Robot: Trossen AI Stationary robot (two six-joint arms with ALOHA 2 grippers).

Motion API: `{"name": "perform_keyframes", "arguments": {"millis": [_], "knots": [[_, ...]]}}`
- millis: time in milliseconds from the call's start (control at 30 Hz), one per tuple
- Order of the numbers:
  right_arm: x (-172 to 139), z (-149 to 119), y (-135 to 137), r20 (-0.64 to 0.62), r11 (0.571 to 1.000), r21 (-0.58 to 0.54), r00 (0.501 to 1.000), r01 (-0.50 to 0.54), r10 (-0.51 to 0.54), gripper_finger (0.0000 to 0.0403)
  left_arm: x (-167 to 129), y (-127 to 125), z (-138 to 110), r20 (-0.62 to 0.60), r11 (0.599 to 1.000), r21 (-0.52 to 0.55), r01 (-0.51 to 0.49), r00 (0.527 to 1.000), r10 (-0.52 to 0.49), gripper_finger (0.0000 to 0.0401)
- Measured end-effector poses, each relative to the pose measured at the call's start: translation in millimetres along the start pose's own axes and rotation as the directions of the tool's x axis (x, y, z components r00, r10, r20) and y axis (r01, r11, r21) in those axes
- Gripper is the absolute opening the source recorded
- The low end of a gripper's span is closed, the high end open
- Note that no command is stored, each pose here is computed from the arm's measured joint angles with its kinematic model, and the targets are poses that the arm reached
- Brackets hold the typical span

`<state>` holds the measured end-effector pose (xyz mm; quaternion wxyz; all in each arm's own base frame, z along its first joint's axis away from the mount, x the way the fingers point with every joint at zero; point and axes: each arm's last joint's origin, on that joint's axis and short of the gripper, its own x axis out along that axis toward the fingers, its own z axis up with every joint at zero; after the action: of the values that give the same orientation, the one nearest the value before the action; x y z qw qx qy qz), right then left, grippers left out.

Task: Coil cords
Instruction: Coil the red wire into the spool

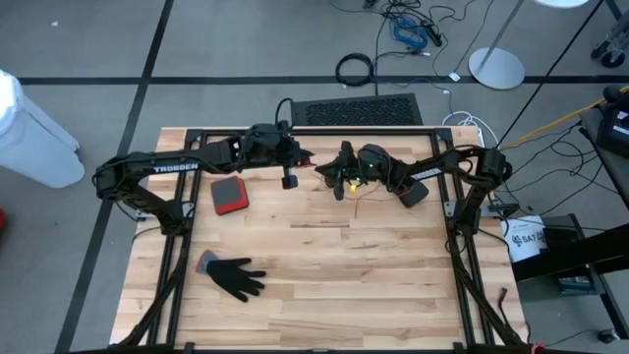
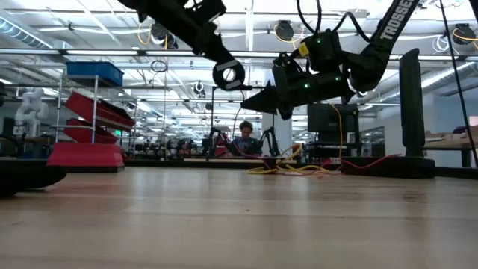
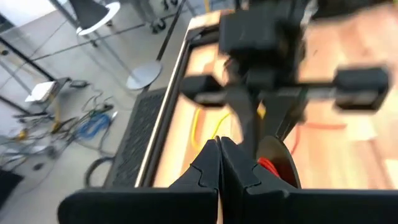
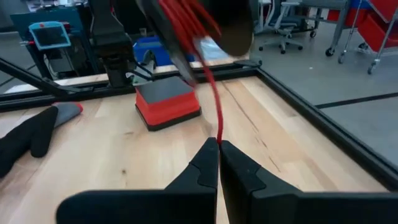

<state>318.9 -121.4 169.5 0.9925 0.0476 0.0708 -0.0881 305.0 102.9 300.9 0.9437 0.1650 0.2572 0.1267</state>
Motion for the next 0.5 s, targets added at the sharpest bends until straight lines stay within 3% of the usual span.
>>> {"name": "perform_keyframes", "arguments": {"millis": [300,500], "knots": [[-6.6,20.1,5.1,0.085,1.0,-0.019,0.996,-0.016,0.017,0.0,12.6,-1.9,-28.6,-0.115,0.996,0.057,-0.067,0.991,0.074,0.0],[-4.4,25.6,13.9,0.104,0.999,-0.013,0.993,-0.047,0.048,0.0,38.0,-6.9,-34.3,-0.058,0.99,0.064,-0.123,0.99,0.127,0.0]]}}
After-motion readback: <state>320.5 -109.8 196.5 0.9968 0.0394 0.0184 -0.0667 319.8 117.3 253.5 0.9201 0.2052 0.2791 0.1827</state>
